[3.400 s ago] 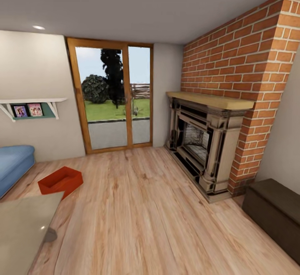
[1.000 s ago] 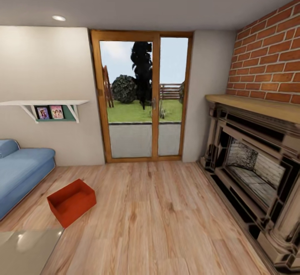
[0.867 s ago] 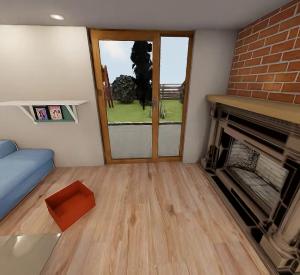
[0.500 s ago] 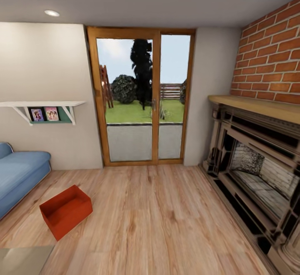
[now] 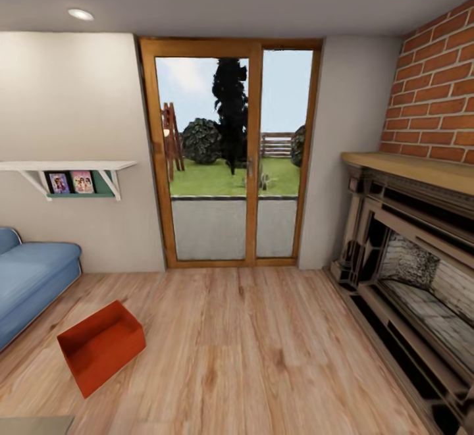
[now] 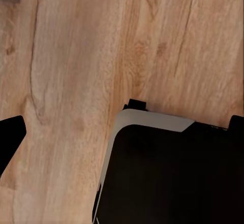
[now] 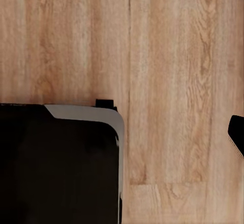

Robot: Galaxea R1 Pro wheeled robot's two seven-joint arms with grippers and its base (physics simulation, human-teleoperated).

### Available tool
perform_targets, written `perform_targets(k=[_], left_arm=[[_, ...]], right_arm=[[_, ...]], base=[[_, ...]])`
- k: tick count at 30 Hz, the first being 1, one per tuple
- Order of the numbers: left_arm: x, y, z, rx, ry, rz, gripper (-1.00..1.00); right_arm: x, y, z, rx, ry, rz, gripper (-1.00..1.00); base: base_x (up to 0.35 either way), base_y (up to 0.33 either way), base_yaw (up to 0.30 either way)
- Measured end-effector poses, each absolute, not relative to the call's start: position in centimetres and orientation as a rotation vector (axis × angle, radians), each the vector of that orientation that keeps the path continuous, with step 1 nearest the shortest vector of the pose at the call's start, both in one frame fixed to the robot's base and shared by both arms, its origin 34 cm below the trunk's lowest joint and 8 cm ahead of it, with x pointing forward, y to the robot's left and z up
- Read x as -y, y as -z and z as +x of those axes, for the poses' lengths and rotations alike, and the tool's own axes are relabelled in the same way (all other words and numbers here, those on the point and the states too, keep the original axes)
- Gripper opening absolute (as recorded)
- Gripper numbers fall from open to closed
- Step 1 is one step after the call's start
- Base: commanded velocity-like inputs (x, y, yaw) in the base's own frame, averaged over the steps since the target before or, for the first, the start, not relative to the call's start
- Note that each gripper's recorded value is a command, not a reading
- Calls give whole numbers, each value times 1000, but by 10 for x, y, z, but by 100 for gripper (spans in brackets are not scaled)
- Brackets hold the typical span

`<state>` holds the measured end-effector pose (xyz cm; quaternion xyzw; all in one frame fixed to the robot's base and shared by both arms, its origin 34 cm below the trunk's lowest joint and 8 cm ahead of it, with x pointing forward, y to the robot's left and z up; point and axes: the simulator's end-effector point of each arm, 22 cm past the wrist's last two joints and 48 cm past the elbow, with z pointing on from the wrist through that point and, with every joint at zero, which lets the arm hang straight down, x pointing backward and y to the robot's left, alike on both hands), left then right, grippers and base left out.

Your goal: Move the two storage containers from the living room to the garage. In the garage, place one container on the floor and stack the other container on top of it (either order is fine).

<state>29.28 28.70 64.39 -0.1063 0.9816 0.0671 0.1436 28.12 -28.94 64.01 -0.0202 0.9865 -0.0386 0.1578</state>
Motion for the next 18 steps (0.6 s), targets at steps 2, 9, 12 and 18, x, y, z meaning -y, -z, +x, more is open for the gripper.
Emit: perform_targets(k=[2,9,12,18], left_arm=[[-287,-644,293,-2830,-193,-306,100],[-287,-644,293,-2830,-193,-307,100],[-287,-644,293,-2830,-193,-307,100],[-287,-644,293,-2831,-194,-307,100]], right_arm=[[290,-640,281,-2824,114,-56,100],[290,-640,280,-2826,122,-57,100],[290,-640,280,-2826,122,-54,100],[291,-640,281,-2821,123,-54,100]], base=[[323,0,8],[323,0,2],[323,0,0],[323,0,60]])
